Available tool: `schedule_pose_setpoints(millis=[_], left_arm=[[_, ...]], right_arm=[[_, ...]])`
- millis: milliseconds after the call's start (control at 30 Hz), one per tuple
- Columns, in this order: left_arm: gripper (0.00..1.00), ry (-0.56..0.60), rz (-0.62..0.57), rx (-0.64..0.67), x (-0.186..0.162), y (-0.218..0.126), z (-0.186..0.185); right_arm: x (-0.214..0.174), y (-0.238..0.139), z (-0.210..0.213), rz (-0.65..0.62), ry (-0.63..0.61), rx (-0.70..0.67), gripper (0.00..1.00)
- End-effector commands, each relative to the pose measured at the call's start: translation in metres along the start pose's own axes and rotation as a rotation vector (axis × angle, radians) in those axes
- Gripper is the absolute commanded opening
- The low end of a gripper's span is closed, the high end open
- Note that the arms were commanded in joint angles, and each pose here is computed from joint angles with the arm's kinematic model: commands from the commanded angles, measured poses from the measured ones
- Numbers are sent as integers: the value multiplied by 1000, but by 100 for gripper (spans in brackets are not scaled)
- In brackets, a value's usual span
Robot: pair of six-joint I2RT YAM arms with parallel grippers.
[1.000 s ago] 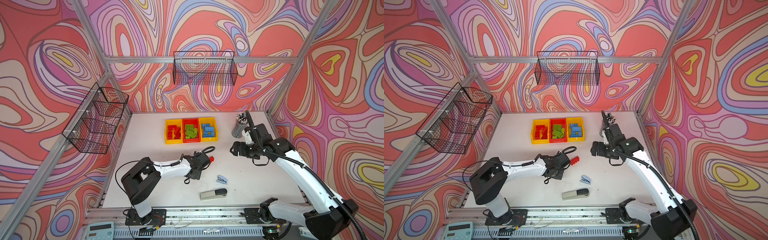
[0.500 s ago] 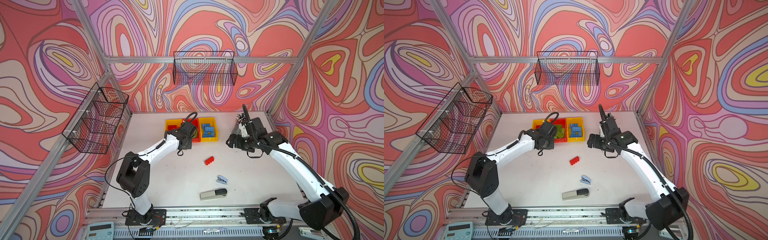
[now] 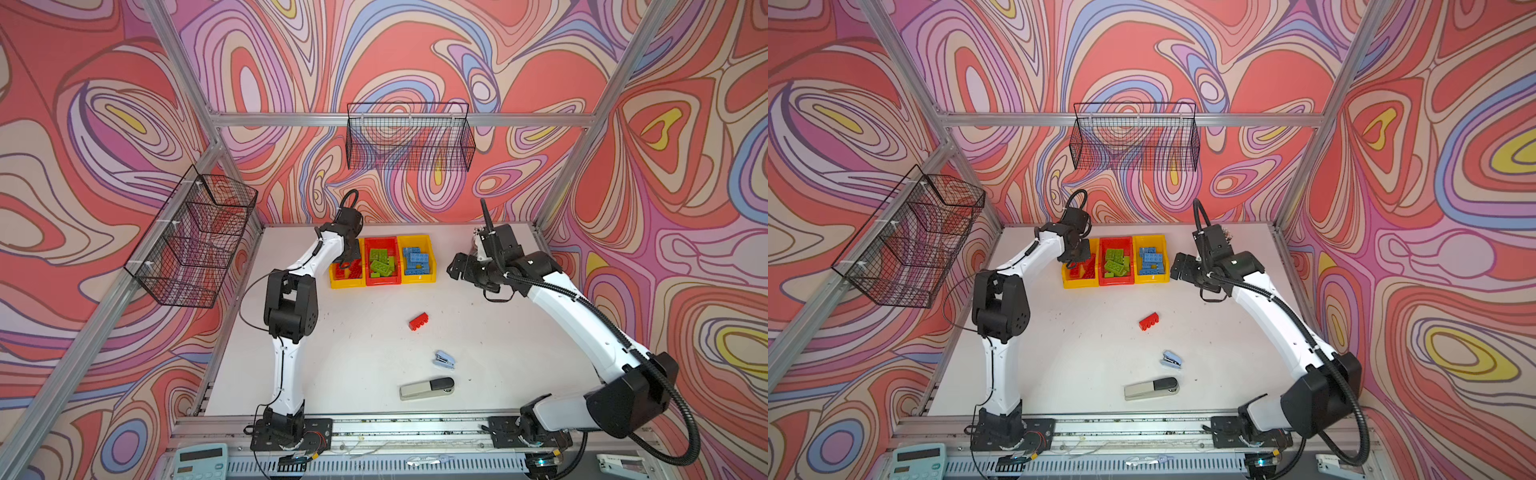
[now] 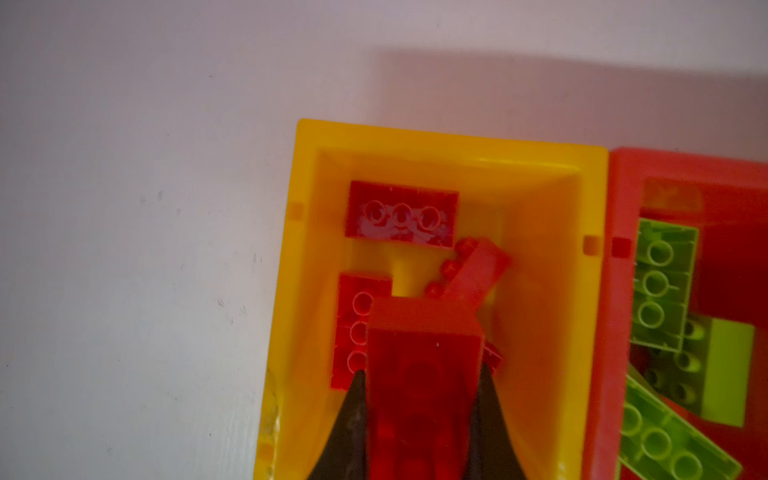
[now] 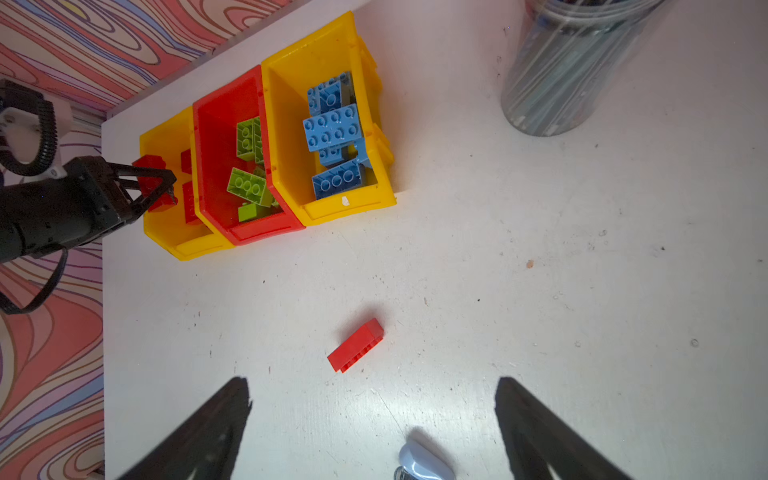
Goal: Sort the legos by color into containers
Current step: 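Carry the red brick with the left gripper and drop it into the red-brick yellow bin, then lower the right gripper onto the last red brick while the left gripper withdraws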
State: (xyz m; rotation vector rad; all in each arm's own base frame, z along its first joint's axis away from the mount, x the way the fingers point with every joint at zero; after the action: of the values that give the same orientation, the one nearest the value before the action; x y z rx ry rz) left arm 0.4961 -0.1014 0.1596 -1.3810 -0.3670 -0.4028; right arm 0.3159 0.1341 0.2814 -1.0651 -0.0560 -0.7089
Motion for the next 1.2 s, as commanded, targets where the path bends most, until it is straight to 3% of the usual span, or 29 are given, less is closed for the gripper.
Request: schedule_pose_setpoints(millis=[0, 200, 300, 500, 600, 733, 867, 967, 1167], left_arm=[[25, 26, 20, -3, 5, 4, 4], [77, 38, -9, -40, 16, 14, 1], [88, 33, -41, -46, 20, 10, 2], [94, 6, -198, -85, 21, -21, 7], [99, -22, -204, -100, 19, -36, 12], [100, -43, -212, -109, 14, -54, 16], [100, -77, -262, -131, 0, -74, 22], [100, -137, -272, -78, -20, -85, 35], [100, -140, -276, 8, -69, -103, 50]], right_arm=[[8, 2, 10, -33, 40, 20, 97], [10, 10, 11, -28, 55, 13, 97], [10, 14, 13, -16, 55, 21, 98], [4, 30, 13, 33, -3, -17, 98], [-4, 41, 15, 67, -53, -32, 98], [-22, 63, 21, 140, -131, -39, 98], [-42, 81, 29, 199, -208, -53, 98], [-58, 95, 31, 247, -243, -52, 98], [-80, 112, 29, 282, -300, -73, 98]])
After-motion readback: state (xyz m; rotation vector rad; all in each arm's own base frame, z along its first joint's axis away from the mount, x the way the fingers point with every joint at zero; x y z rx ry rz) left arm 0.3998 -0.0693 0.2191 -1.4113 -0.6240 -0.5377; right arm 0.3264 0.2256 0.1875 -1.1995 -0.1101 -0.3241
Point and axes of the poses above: each gripper's point midway between its finger pads, its own y axis out along the fingers, its own z axis along the line the jaws close on, x = y × z, the point moved 6 cm from there along -y, back along the fingers, and after that the axes turned 13 degrees about y, right-handed, at the moved point
